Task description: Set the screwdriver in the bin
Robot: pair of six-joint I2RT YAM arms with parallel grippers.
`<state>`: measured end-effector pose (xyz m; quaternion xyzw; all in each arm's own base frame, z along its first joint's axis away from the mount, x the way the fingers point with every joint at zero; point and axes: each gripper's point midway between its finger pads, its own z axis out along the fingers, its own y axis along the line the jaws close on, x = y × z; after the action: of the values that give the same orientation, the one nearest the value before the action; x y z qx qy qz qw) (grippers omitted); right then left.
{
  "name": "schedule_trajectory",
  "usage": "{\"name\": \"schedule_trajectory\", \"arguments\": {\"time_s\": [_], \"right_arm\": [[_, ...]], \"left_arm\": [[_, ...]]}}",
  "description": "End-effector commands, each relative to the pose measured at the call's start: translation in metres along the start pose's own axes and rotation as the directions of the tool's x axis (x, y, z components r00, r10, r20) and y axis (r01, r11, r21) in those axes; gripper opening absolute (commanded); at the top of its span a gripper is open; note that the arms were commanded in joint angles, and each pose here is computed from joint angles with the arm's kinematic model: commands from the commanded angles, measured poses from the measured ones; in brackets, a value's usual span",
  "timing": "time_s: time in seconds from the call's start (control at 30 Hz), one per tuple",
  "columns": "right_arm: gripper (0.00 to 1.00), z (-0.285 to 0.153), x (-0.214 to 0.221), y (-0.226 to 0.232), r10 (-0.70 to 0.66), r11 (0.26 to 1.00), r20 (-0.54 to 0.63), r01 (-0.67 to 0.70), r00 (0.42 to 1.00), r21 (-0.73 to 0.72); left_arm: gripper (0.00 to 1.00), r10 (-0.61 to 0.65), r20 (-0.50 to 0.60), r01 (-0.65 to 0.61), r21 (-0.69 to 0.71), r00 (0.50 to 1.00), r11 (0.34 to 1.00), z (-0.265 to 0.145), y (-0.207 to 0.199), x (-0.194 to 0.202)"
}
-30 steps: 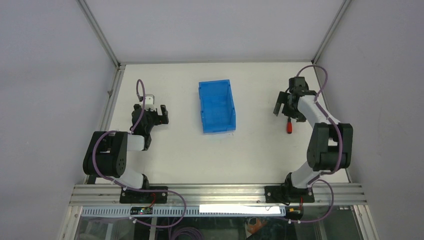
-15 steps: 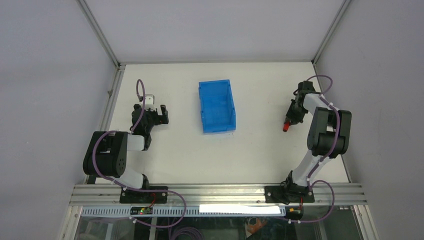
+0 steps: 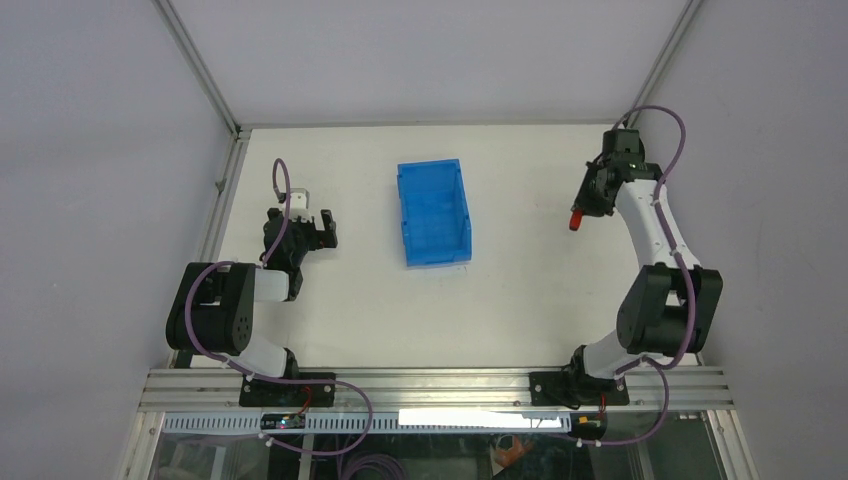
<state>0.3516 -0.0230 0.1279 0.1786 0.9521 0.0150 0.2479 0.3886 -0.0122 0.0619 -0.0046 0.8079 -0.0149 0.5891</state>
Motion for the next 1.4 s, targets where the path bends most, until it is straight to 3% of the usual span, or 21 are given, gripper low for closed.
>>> {"name": "schedule_trajectory", "arguments": {"time_s": [0.0, 0.37, 0.53, 0.77, 1.07, 1.13, 1.27, 1.37], "right_arm": [[0.04, -0.067, -0.023, 0.032, -0.055, 0.995, 0.131, 0.066, 0.99, -0.077], [0.08, -0.158, -0.001, 0.199, -0.291, 0.883, 0.345, 0.39, 0.892, -0.261], [0.08, -0.165, 0.021, 0.272, -0.353, 0.818, 0.384, 0.48, 0.854, -0.317], [0.09, -0.102, 0.043, 0.32, -0.471, 0.801, 0.332, 0.554, 0.817, -0.228], [0.11, -0.006, 0.09, 0.328, -0.606, 0.741, 0.217, 0.642, 0.765, -0.197], [0.14, 0.01, 0.097, 0.326, -0.619, 0.738, 0.197, 0.649, 0.76, -0.185], [0.33, 0.039, 0.11, 0.321, -0.646, 0.733, 0.146, 0.662, 0.75, -0.156], [0.37, 0.051, 0.114, 0.32, -0.656, 0.732, 0.123, 0.667, 0.745, -0.139]], "left_arm": [[0.99, -0.016, 0.056, 0.016, 0.009, 0.998, 1.0, 0.0, -0.004, -0.018], [0.99, -0.016, 0.055, 0.016, 0.007, 0.998, 1.0, 0.0, -0.004, -0.017], [0.99, -0.016, 0.055, 0.016, 0.008, 0.998, 1.0, 0.0, -0.004, -0.018], [0.99, -0.016, 0.056, 0.016, 0.008, 0.998, 1.0, 0.0, -0.004, -0.018], [0.99, -0.017, 0.055, 0.017, 0.008, 0.998, 1.0, 0.0, -0.004, -0.018], [0.99, -0.017, 0.055, 0.016, 0.007, 0.998, 1.0, 0.0, -0.004, -0.018], [0.99, -0.017, 0.056, 0.017, 0.007, 0.998, 1.0, 0.0, -0.004, -0.018], [0.99, -0.017, 0.055, 0.017, 0.007, 0.998, 1.0, 0.0, -0.004, -0.017]]}}
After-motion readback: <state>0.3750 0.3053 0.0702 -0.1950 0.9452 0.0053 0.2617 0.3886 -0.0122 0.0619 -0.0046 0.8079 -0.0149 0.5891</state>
